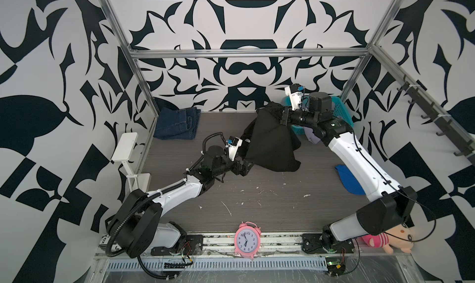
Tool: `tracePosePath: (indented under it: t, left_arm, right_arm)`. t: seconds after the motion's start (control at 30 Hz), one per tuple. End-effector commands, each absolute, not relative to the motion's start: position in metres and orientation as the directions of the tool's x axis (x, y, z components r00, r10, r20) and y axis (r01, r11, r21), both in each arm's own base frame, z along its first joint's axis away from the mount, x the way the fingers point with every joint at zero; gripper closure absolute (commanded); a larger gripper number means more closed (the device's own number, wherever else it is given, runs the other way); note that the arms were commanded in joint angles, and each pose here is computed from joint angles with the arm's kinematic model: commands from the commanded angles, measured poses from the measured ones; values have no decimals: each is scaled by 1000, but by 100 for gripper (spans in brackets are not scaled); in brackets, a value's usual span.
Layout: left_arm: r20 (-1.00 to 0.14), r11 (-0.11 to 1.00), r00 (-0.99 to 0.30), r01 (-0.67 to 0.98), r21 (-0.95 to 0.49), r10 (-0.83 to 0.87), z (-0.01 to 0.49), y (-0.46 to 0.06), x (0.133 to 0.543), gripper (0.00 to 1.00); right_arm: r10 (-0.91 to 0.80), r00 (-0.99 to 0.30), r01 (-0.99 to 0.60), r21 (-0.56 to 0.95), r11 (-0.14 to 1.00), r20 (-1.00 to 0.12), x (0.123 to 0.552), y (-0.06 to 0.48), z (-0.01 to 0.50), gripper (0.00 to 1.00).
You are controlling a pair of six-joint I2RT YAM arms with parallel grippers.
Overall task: Fold and stack skirts
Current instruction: Flatten out the skirt at the center of the table.
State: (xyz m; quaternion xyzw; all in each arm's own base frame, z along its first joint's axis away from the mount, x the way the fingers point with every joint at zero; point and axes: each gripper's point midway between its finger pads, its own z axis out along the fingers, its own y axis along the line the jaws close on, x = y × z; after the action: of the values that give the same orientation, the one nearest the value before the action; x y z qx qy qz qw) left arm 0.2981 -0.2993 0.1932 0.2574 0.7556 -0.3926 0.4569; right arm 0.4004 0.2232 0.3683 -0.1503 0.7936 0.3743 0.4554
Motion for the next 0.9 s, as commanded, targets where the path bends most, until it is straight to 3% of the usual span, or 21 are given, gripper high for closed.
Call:
tracePosePath:
  t: [0.0, 0.23, 0.5, 0.6, 0.67, 0.73, 0.87]
  left_arm:
    - [-915, 489, -403, 792, -366, -31, 225, -309, 300, 7]
    - [-904, 440, -425, 802, -403, -54, 239, -311, 299, 13]
    - [-875, 407, -481, 789, -461, -58, 240, -316, 302, 91]
    - [-869, 419, -489, 775, -473, -77, 244, -313, 304, 100]
    - [-867, 441, -490, 761, -475, -88, 247, -310, 306, 100]
    - [-865, 490, -492, 733, -472, -98, 247, -302, 311, 100]
    - [-849, 591, -503, 639, -492, -163, 249, -277, 327, 100]
  right_arm:
    - [122, -463, -616, 418, 668, -878, 402, 226, 389, 100]
    - [115, -484, -603, 426, 674, -868, 406, 230, 374, 100]
    - [125, -482, -600, 430, 674, -867, 410, 235, 373, 100]
    - [129, -480, -585, 426, 691, -868, 414, 233, 371, 100]
    - [136, -483, -569, 428, 703, -865, 419, 232, 368, 100]
    - [145, -495, -535, 432, 726, -857, 427, 229, 359, 61]
    - [106, -519, -469, 387, 794, -848, 436, 218, 335, 37]
